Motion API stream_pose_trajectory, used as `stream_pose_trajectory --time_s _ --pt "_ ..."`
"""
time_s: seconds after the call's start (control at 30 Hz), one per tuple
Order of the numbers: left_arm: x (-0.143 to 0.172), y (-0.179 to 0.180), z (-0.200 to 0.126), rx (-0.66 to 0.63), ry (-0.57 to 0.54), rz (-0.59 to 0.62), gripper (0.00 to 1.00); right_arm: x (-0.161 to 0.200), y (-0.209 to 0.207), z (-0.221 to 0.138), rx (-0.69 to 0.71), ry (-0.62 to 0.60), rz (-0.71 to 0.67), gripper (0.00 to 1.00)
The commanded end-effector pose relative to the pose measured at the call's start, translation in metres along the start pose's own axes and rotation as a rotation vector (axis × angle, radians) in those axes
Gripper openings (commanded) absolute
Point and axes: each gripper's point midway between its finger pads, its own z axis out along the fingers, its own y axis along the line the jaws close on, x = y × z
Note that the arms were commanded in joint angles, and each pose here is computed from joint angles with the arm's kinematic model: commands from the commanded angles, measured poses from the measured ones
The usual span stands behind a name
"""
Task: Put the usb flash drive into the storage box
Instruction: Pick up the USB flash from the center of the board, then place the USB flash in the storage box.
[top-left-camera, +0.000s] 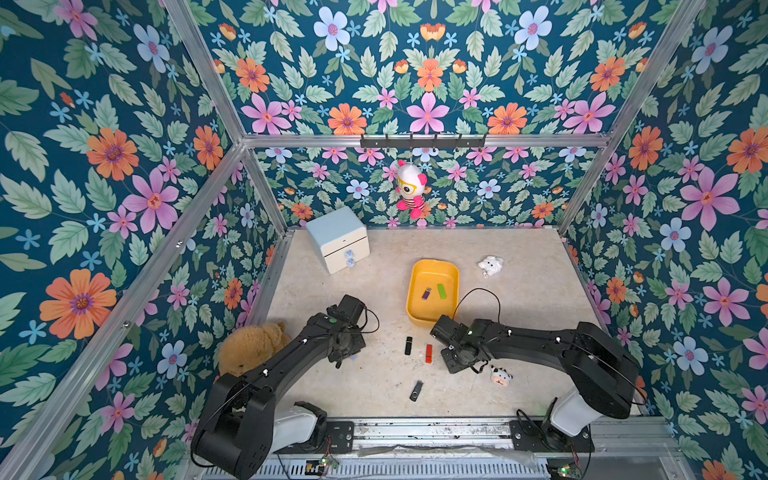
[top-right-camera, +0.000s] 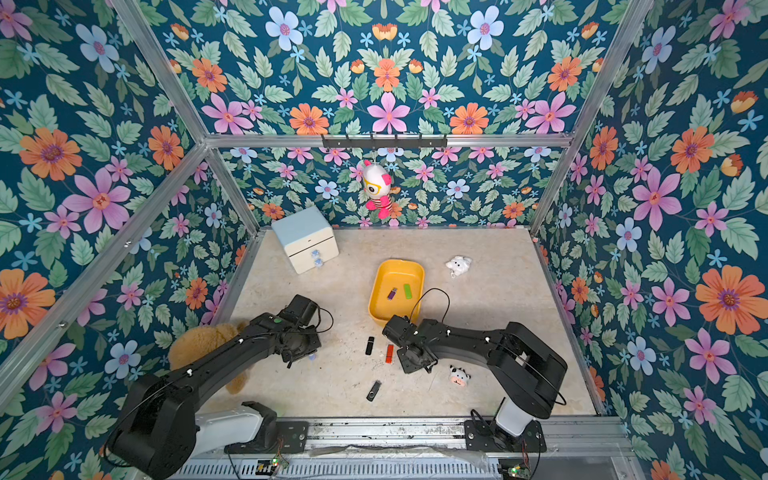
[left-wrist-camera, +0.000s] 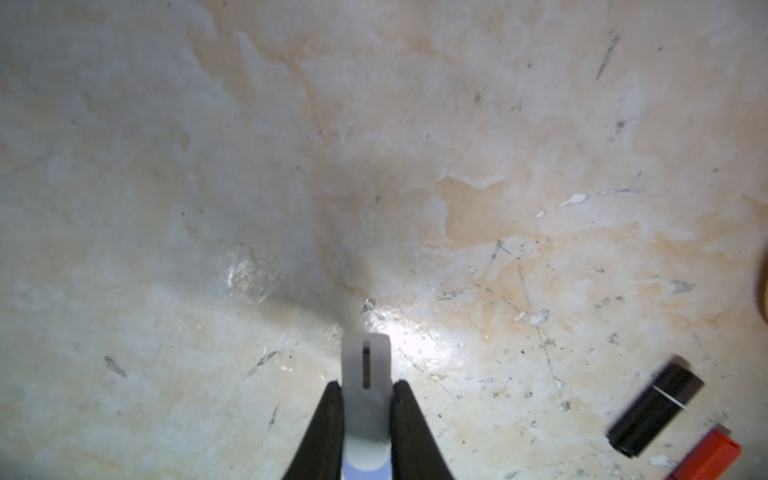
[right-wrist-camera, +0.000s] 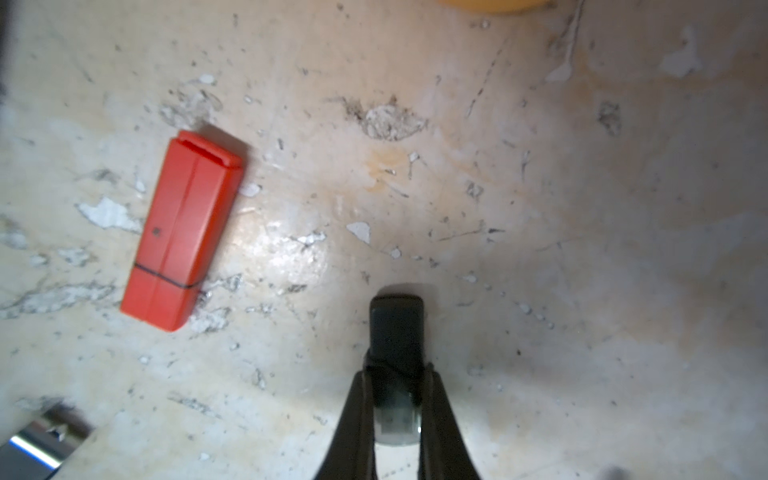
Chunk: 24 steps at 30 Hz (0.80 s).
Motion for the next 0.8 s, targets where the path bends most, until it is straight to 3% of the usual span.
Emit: stream_pose_trajectory --time_s 0.0,0.23,0.5,0.77 --pt "-0.003 0.002 -0.003 -0.02 -0.003 0.025 0.0 0.008 -0.004 -0.014 0.003 0.027 0.015 0.0" --pt "-0.008 -0.004 -0.004 -0.01 -0.004 0.04 0.0 -0.012 -0.002 -0.066 -0.044 -0.08 0.03 0.0" --pt "-0.016 -0.006 -0.011 -0.004 -0.02 0.053 0.0 -0.074 -0.02 -0.122 -0.054 -0.238 0.051 0.0" --pt "-0.02 -0.008 -0.013 0.005 -0.028 0.055 0.0 -0.135 -0.019 -0.108 -0.053 -0.239 0.021 0.0"
